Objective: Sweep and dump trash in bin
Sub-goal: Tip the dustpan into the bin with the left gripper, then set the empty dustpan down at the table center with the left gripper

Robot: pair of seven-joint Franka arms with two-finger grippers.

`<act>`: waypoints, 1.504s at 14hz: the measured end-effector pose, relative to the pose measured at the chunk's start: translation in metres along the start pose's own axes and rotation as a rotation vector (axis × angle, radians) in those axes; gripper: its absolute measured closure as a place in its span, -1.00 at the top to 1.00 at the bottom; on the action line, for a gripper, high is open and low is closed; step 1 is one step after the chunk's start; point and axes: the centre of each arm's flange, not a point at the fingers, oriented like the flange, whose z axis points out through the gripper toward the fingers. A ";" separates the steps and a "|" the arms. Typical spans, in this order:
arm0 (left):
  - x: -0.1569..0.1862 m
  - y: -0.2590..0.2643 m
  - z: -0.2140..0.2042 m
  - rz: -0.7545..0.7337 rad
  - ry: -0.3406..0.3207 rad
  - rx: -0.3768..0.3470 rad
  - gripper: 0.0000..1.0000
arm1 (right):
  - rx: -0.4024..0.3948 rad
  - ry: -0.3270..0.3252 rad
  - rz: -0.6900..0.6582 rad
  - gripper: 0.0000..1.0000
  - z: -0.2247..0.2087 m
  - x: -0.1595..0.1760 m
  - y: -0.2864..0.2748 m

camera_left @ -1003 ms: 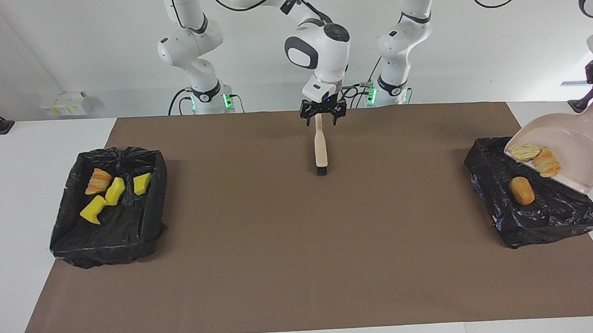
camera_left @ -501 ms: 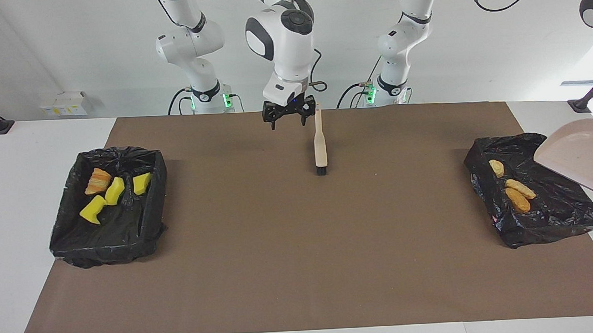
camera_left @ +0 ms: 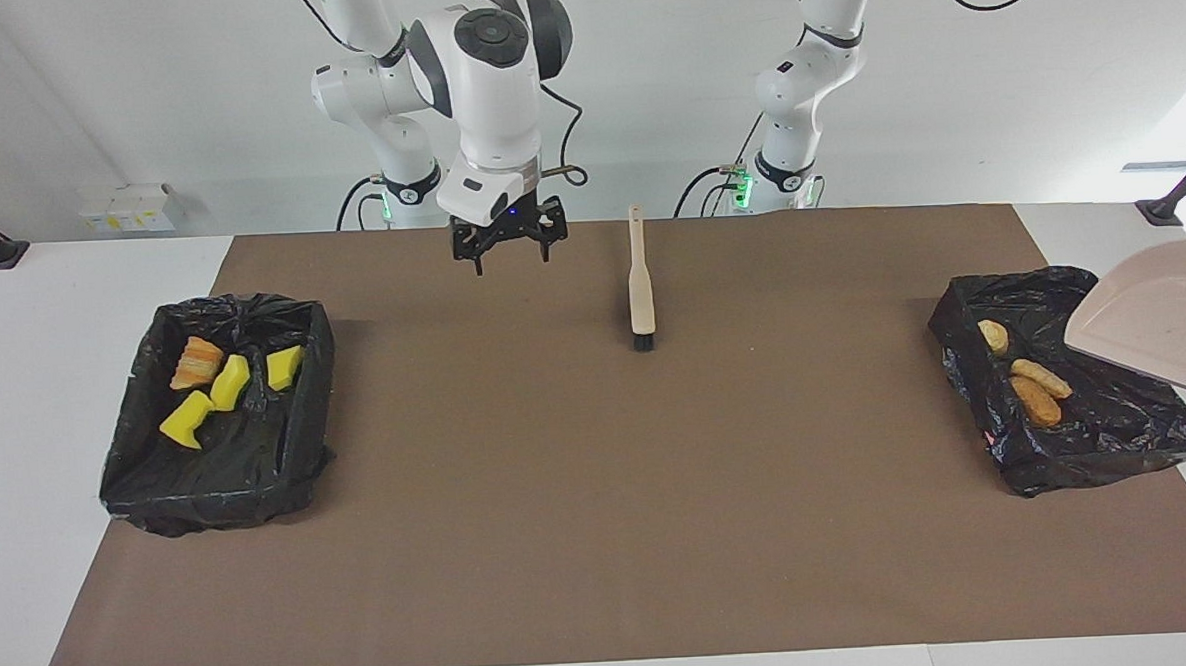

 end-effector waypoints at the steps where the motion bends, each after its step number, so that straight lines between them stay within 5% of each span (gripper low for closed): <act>1: 0.015 0.009 -0.003 -0.057 0.006 -0.041 -0.34 | 0.002 0.005 -0.003 1.00 -0.004 0.002 0.017; 11: 0.259 0.185 -0.006 -0.457 0.020 -0.349 -0.34 | 0.017 0.016 0.119 1.00 -0.023 0.004 0.185; 18: 0.431 0.343 0.031 -0.644 0.181 -0.430 -0.34 | 0.044 0.054 0.262 1.00 -0.043 -0.008 0.262; 21: 0.484 0.400 0.067 -0.703 0.174 -0.467 -0.34 | 0.065 0.040 0.278 1.00 -0.063 -0.016 0.268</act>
